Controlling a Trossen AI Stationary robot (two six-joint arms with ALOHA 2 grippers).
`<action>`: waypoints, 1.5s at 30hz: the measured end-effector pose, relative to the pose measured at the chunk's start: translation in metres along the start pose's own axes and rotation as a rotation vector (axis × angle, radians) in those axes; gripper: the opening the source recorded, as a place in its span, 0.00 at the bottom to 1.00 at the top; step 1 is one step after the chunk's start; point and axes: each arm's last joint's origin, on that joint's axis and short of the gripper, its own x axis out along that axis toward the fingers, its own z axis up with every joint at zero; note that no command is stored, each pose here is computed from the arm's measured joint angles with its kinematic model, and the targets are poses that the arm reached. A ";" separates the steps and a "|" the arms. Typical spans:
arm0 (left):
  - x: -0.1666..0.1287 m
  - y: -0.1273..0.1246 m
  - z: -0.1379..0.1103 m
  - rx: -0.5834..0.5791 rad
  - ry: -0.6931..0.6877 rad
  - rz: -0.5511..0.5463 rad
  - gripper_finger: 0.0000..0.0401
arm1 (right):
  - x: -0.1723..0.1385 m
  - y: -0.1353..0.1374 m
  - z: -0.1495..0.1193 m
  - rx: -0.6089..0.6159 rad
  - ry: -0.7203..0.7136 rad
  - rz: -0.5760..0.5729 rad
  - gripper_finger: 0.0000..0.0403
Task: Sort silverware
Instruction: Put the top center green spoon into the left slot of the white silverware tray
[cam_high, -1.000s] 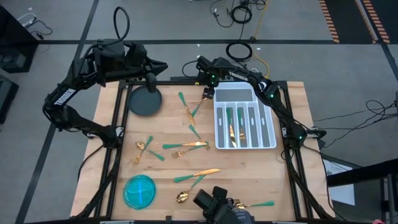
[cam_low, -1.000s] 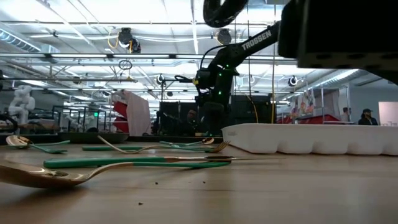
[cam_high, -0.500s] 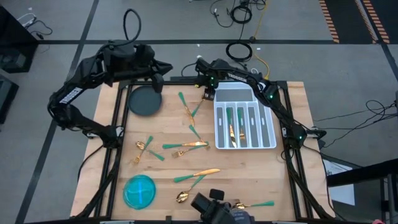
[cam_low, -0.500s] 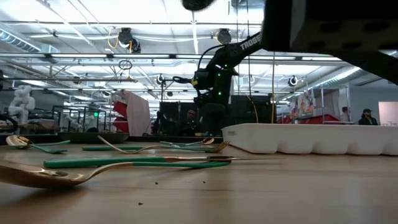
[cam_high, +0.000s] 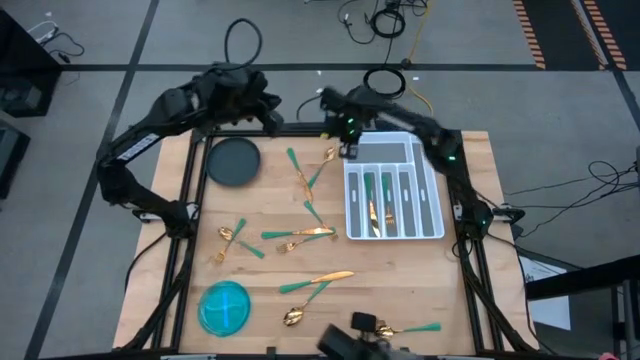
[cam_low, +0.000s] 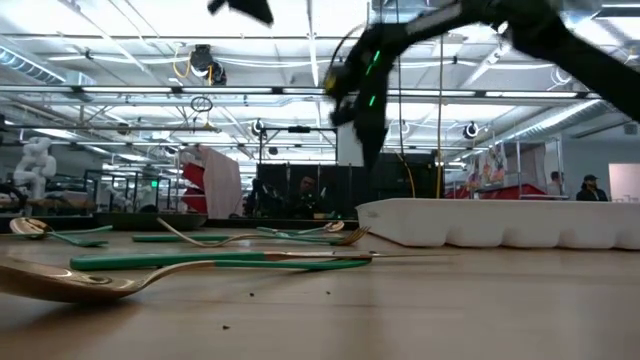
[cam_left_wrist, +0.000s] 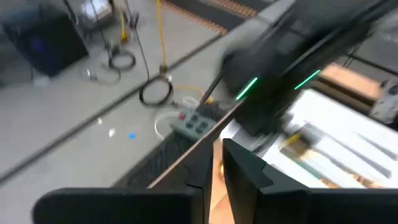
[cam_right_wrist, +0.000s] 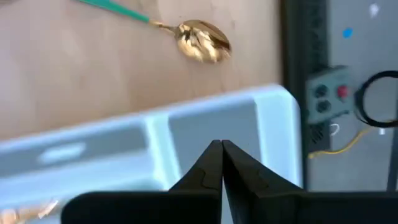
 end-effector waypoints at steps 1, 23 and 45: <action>0.012 0.005 -0.006 -0.017 0.016 -0.007 0.08 | -0.022 0.002 -0.008 0.008 -0.021 -0.013 0.00; 0.273 0.020 -0.134 -0.394 0.175 -0.127 0.00 | -0.279 0.092 -0.191 0.349 -0.595 -0.277 0.00; 0.334 0.010 -0.137 -0.421 0.511 0.006 0.00 | -0.286 0.127 -0.191 0.230 -0.663 -0.176 0.00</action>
